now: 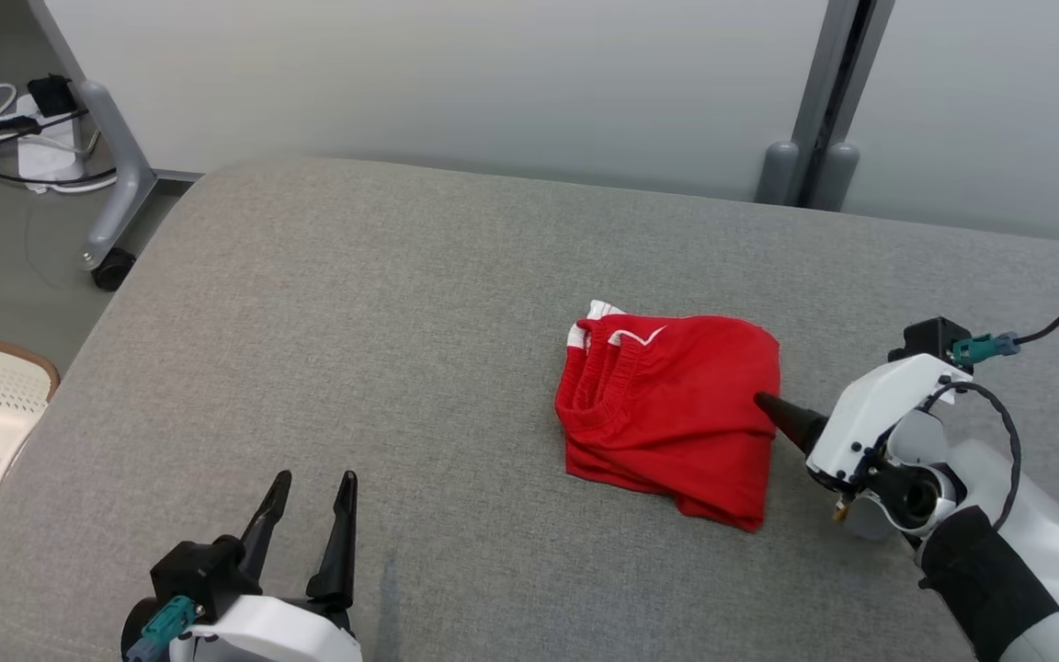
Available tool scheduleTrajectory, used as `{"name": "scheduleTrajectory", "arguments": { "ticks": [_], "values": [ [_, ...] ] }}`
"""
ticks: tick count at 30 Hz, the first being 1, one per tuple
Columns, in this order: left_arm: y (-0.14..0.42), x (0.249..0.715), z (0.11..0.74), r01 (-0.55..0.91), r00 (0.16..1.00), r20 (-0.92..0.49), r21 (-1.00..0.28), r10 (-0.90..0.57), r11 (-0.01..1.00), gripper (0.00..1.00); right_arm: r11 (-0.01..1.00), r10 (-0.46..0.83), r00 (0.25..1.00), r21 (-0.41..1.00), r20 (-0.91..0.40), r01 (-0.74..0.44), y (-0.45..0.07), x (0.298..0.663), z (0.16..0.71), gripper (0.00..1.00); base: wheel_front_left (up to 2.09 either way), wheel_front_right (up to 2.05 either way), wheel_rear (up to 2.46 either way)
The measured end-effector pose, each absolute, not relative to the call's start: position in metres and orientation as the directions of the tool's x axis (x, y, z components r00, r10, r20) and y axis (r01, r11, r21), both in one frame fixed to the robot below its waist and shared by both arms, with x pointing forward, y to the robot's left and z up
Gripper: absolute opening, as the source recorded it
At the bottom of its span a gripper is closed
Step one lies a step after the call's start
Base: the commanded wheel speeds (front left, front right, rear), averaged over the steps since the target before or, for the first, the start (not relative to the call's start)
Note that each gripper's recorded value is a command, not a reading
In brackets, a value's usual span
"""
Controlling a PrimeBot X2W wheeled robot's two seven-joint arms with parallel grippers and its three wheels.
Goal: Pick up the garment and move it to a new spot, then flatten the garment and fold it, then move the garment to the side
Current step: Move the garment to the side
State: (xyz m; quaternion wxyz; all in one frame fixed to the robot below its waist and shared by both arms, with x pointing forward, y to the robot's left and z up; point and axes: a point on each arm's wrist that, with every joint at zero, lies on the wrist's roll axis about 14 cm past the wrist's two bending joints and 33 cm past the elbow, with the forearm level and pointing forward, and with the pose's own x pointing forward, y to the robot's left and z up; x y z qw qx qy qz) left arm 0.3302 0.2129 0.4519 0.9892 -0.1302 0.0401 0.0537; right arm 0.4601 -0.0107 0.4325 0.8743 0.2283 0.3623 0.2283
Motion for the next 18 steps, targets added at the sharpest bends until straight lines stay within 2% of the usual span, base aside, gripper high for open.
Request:
{"name": "scheduleTrajectory", "arguments": {
  "ticks": [4, 8, 14, 15, 16, 17, 18],
  "values": [
    [0.219, 0.326, 0.448, -0.143, 0.987, -0.108, -0.256, 0.118, 0.956, 1.0, 0.799, 0.563, 0.544, 0.577, -0.622, -0.169, -0.011, 0.453, 0.411, 1.0, 0.0, 0.0, 0.0],
    [0.226, 0.323, 0.448, -0.167, 0.984, -0.111, -0.256, 0.143, 0.952, 1.0, 0.763, 0.608, 0.467, 0.636, -0.642, -0.118, 0.006, 0.444, 0.403, 1.0, 0.0, 0.0, 0.0],
    [0.229, 0.32, 0.444, -0.184, 0.98, -0.122, -0.254, 0.157, 0.95, 1.0, 0.761, 0.608, 0.452, 0.642, -0.653, -0.096, 0.009, 0.444, 0.395, 1.0, 0.0, 0.0, 0.0],
    [0.23, 0.32, 0.444, -0.186, 0.98, -0.124, -0.253, 0.159, 0.949, 1.0, 0.76, 0.607, 0.455, 0.643, -0.652, -0.093, 0.009, 0.445, 0.395, 0.52, 0.0, 0.0, 0.0],
    [0.23, 0.321, 0.444, -0.186, 0.979, -0.125, -0.253, 0.159, 0.949, 1.0, 0.758, 0.607, 0.46, 0.646, -0.648, -0.091, 0.009, 0.446, 0.395, 0.24, 0.0, 0.0, 0.0],
    [0.23, 0.321, 0.444, -0.186, 0.979, -0.124, -0.253, 0.159, 0.949, 1.0, 0.756, 0.607, 0.464, 0.648, -0.645, -0.089, 0.01, 0.447, 0.396, 0.0, 0.0, 0.0, 0.0],
    [0.23, 0.322, 0.444, -0.186, 0.98, -0.124, -0.253, 0.159, 0.949, 1.0, 0.755, 0.608, 0.466, 0.65, -0.643, -0.088, 0.01, 0.447, 0.396, 0.0, 0.0, 0.0, 0.0]
  ]
}}
